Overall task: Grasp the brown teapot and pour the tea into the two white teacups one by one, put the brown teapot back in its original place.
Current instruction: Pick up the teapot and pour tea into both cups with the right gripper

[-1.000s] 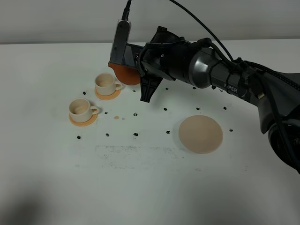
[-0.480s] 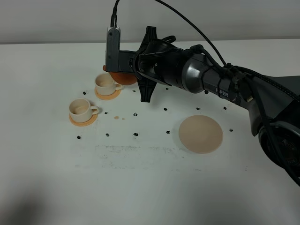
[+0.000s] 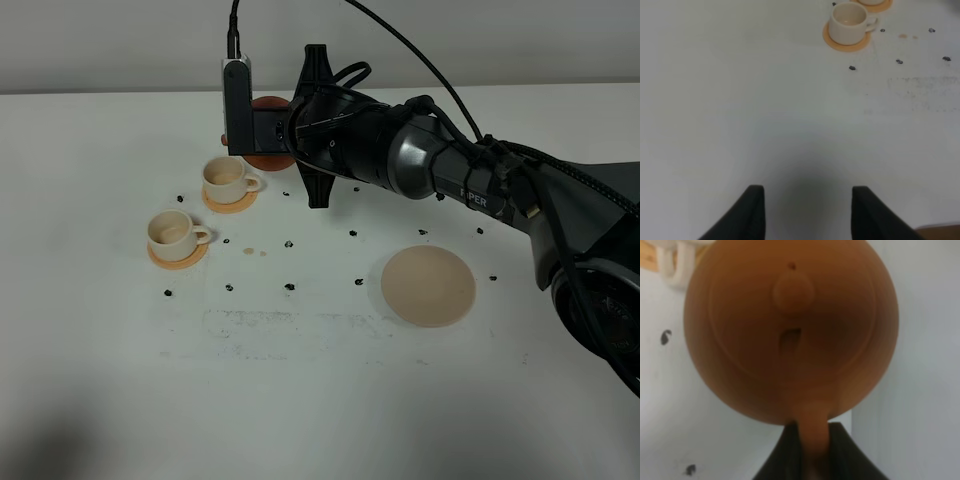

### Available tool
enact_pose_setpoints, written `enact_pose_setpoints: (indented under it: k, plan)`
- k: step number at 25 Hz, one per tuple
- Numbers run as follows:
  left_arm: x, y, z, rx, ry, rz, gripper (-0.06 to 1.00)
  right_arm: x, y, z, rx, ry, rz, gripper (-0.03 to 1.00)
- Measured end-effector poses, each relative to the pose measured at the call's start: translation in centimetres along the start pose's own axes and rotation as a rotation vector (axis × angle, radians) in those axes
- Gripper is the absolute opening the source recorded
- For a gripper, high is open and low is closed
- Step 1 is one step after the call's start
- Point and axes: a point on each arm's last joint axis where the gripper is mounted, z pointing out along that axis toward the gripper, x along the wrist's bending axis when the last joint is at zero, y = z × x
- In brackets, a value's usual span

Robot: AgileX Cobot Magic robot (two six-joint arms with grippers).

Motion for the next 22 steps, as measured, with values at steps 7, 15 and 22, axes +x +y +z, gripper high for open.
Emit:
enact_pose_setpoints:
  k: [7, 15, 22]
  plan:
    - [0.0, 0.0, 0.0, 0.0, 0.0, 0.0, 0.43, 0.8, -0.1, 0.9, 0.015, 0.007, -0.032, 0.11]
    - [0.0, 0.0, 0.0, 0.0, 0.0, 0.001, 0.43, 0.9, -0.3, 1.4, 0.036, -0.012, -0.094, 0.11]
    - [0.0, 0.0, 0.0, 0.0, 0.0, 0.001, 0.43, 0.7, -0.4, 1.4, 0.045, -0.034, -0.133, 0.11]
